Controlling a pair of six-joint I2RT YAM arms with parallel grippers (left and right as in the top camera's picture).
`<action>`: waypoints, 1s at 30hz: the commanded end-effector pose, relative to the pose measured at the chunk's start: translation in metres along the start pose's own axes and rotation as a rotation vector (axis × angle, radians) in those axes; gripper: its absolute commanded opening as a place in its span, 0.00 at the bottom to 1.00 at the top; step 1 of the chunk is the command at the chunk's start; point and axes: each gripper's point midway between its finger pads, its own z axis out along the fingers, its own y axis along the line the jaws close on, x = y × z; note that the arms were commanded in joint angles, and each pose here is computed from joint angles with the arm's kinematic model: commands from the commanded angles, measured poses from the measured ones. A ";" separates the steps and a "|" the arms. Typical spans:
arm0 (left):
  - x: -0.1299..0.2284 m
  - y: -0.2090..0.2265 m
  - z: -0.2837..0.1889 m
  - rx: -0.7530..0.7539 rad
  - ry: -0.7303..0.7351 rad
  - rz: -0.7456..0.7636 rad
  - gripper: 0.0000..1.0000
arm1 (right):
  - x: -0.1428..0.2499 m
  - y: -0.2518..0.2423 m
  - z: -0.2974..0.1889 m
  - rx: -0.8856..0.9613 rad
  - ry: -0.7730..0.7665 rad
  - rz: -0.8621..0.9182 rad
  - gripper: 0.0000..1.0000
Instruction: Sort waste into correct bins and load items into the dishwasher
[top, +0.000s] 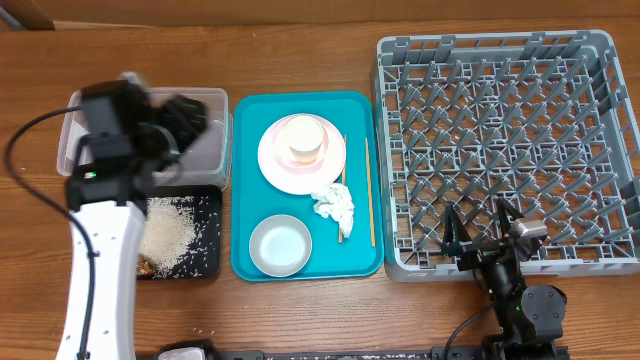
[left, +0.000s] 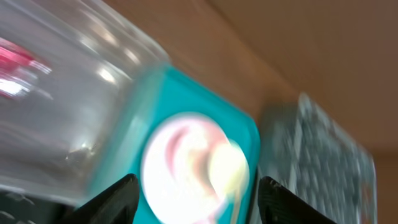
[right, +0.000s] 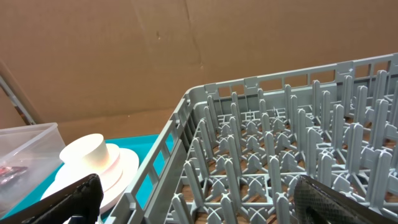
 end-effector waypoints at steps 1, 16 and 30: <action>0.050 -0.038 0.003 0.043 0.124 0.171 0.64 | 0.001 -0.001 0.000 0.003 -0.007 -0.004 1.00; 0.184 -0.093 0.070 -0.167 0.108 0.695 0.65 | 0.001 -0.001 0.000 0.003 -0.007 -0.004 1.00; 0.233 -0.056 0.130 -0.295 0.218 0.834 0.65 | 0.001 -0.001 0.000 0.004 -0.007 -0.004 1.00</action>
